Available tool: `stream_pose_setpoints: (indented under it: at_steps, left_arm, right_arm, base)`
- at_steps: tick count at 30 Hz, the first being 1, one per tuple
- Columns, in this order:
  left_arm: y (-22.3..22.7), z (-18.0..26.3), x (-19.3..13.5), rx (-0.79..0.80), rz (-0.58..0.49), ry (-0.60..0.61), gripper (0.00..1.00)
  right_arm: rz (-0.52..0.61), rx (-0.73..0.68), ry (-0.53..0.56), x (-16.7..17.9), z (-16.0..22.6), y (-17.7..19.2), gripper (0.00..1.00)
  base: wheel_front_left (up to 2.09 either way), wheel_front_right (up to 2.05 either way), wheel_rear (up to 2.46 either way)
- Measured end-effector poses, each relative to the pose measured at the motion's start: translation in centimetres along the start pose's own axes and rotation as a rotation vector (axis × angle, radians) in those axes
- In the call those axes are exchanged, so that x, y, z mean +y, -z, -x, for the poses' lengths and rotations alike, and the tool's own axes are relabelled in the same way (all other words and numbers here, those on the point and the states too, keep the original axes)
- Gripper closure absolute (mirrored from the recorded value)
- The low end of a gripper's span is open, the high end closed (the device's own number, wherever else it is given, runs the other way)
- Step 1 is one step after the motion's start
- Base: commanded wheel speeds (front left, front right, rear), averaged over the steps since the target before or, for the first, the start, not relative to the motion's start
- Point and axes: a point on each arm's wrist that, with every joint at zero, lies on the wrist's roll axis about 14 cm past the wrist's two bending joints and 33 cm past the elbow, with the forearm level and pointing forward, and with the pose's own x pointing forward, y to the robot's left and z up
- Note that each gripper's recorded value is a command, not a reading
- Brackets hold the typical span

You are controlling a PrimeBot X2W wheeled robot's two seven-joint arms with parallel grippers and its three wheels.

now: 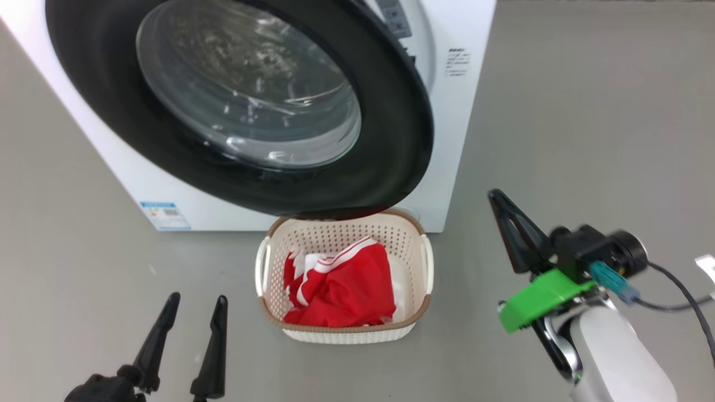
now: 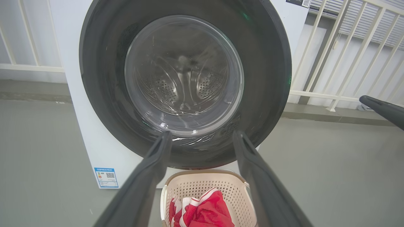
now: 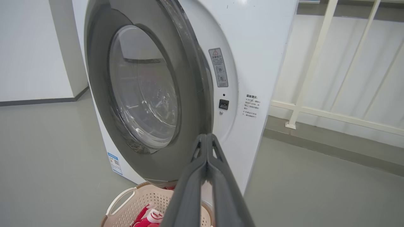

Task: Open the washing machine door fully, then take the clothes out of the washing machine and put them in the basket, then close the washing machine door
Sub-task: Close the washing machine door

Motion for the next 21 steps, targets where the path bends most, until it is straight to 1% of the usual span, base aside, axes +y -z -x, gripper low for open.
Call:
stream_pose_setpoints:
  at_steps: [4,8,15,21]
  left_arm:
    - [0.2,-0.2,0.6,0.006,-0.001,-0.023,0.00]
    - [0.5,-0.5,1.1,0.014,0.001,-0.039,0.00]
    - [1.4,-0.9,1.9,0.034,0.003,-0.075,0.00]
    - [1.7,-1.3,2.7,0.042,-0.005,-0.096,0.00]
  right_arm:
    - [0.011,0.022,-0.089,2.0,-2.4,0.4,1.00]
    - [0.019,0.027,-0.150,3.2,-4.8,0.6,1.00]
    - [0.031,0.046,-0.223,4.7,-8.7,1.3,1.00]
    - [0.035,0.068,-0.258,5.3,-11.6,2.5,1.00]
  base:
    - [0.00,0.00,0.00]
    - [0.00,0.00,0.00]
    - [0.00,0.00,0.00]
    - [0.00,0.00,0.00]
